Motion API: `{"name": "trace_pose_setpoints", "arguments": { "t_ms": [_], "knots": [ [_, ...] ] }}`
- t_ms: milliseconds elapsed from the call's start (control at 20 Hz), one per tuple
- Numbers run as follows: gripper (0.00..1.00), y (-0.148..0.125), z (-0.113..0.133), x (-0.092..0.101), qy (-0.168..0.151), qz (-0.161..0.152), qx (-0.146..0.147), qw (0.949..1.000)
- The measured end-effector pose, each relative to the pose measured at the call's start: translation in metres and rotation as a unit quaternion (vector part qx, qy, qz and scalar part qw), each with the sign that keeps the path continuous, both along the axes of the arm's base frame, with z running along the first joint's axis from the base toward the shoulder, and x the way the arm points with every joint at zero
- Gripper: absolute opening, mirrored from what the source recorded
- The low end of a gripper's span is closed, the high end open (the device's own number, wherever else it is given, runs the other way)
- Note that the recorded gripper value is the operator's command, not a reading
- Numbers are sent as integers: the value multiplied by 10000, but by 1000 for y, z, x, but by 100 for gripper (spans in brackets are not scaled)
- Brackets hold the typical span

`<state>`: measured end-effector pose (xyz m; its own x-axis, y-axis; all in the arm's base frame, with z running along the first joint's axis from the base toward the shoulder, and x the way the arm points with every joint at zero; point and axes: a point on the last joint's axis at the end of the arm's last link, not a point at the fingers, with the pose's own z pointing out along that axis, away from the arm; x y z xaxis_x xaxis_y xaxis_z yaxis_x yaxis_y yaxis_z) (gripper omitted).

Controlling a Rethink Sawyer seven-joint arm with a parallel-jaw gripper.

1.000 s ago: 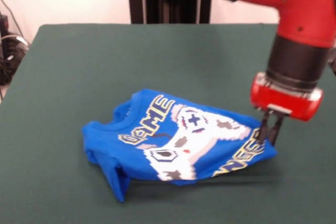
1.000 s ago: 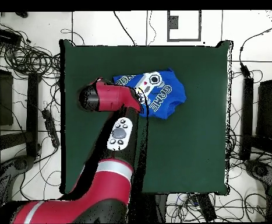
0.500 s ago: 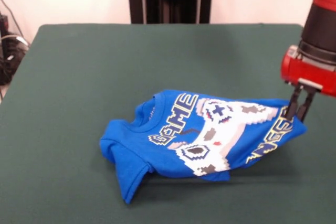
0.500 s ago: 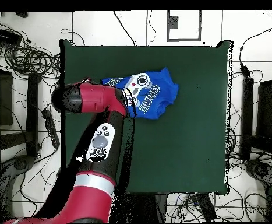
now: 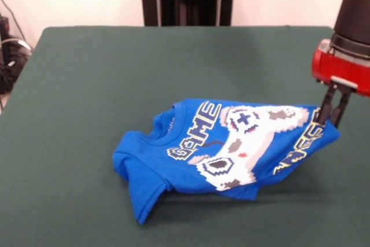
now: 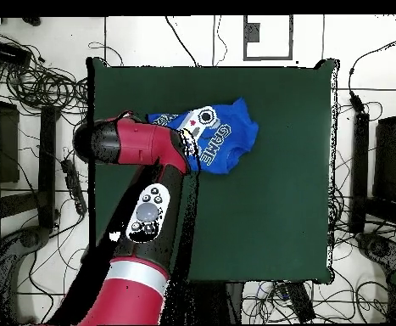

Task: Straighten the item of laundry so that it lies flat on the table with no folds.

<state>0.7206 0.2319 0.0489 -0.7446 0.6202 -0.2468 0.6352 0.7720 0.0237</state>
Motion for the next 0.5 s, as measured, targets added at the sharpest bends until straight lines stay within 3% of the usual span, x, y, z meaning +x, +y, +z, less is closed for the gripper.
{"name": "trace_pose_setpoints", "arguments": {
  "t_ms": [500],
  "knots": [
    [0, 31, 2, -10, 8, -753, 321, 9966]
  ]
}}
